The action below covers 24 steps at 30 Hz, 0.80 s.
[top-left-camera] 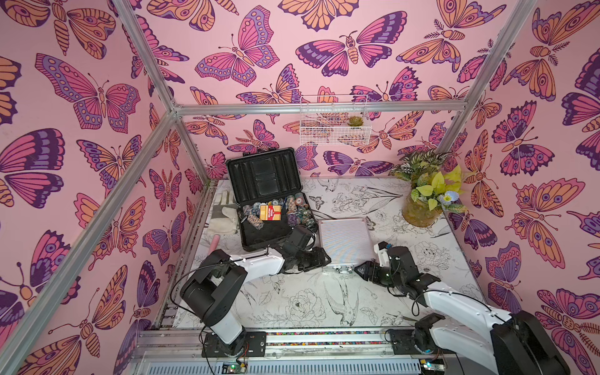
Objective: Open the poker set cases
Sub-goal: Open the fastener on the poker set case.
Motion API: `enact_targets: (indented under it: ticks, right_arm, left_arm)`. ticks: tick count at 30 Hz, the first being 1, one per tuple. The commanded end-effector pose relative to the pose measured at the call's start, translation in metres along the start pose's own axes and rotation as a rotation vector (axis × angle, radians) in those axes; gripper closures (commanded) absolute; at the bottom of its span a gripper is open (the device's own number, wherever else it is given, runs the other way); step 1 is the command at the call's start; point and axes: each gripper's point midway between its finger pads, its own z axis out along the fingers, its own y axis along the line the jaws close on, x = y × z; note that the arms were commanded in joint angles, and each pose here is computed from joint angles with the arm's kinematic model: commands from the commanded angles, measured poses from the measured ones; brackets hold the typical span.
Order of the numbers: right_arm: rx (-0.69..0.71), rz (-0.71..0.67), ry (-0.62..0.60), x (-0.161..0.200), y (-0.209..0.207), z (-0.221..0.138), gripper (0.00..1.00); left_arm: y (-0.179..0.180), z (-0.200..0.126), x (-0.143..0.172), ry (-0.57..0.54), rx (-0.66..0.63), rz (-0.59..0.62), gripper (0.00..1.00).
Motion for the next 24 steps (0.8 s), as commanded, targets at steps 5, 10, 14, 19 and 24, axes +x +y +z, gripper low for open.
enact_targets:
  ticks: [5, 10, 14, 19, 24]
  right_arm:
    - [-0.056, -0.017, -0.008, -0.001, 0.008, 0.005, 0.26]
    - [-0.085, -0.041, 0.003, 0.0, 0.012, 0.009, 0.23]
    - [-0.098, -0.047, -0.002, -0.002, 0.015, 0.01, 0.23]
    - [-0.11, -0.049, -0.009, -0.003, 0.016, 0.011, 0.22]
    - [-0.123, -0.053, 0.003, -0.003, 0.019, 0.013, 0.21]
  left_arm:
    - [0.0, 0.005, 0.0, 0.016, 0.008, 0.009, 0.41]
    - [0.002, 0.006, 0.001, 0.019, 0.009, 0.003, 0.41]
    - [0.001, 0.005, 0.002, 0.02, 0.011, 0.002, 0.41]
    - [0.004, 0.006, 0.003, 0.015, 0.011, -0.007, 0.41]
    - [0.004, 0.006, 0.004, 0.016, 0.016, -0.009, 0.41]
